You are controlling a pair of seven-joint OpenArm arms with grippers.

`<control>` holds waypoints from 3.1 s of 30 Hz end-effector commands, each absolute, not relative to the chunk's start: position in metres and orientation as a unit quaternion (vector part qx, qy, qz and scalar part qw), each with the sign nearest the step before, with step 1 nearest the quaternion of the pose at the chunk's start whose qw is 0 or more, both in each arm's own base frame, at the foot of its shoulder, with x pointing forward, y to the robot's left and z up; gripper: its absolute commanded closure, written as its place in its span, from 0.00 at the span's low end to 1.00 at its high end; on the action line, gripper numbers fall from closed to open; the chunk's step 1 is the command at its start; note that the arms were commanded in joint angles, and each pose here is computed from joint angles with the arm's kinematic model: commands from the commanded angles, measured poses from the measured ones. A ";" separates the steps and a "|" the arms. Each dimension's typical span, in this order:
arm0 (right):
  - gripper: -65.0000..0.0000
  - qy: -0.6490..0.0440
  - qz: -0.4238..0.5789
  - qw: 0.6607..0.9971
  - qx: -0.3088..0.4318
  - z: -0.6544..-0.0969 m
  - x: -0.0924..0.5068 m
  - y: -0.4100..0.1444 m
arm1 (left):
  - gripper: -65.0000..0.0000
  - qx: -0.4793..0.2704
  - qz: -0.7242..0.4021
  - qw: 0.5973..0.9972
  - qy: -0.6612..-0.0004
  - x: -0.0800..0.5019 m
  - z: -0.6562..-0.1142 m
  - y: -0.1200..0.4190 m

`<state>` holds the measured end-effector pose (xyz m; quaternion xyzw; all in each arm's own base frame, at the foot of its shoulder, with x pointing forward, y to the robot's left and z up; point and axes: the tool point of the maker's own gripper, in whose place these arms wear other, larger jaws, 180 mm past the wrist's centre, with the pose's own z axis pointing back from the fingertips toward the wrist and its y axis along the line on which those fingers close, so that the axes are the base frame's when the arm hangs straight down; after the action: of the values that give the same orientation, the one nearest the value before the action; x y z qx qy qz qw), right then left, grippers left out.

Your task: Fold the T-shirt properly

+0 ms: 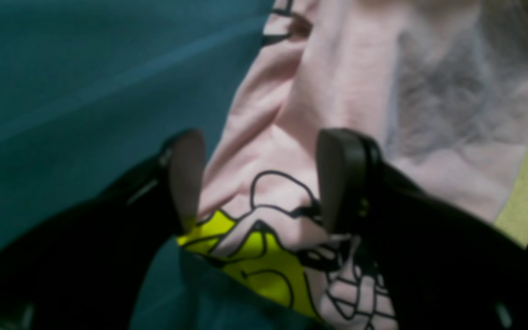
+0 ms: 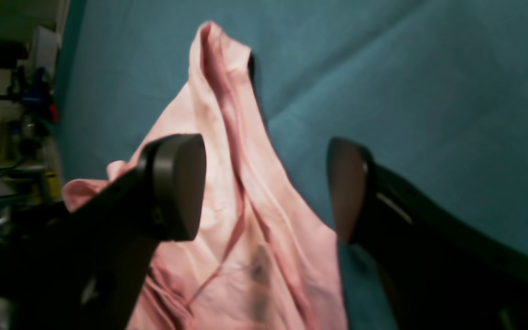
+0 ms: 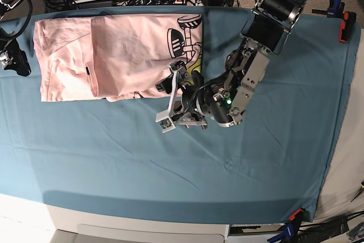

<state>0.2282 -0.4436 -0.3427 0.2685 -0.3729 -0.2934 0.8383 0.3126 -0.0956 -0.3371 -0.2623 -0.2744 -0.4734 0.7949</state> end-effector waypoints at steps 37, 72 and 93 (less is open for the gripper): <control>1.00 -0.399 -0.137 0.839 0.344 -0.313 0.275 -0.366 | 0.43 -0.250 -0.360 0.836 -0.331 0.368 -0.313 -0.009; 0.95 -0.348 0.179 0.842 0.372 -0.338 0.253 -0.031 | 0.43 -0.225 -0.315 0.868 -0.313 0.359 -0.338 0.060; 0.66 -0.397 0.143 0.691 0.587 -0.247 0.239 -0.004 | 0.43 -0.228 -0.313 0.864 -0.322 0.361 -0.335 0.058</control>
<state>0.2344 -0.0034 -0.2651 0.5756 -0.3729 0.1424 0.7137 0.3499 0.0595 -0.3525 -0.2243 -0.2937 -0.3110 0.8756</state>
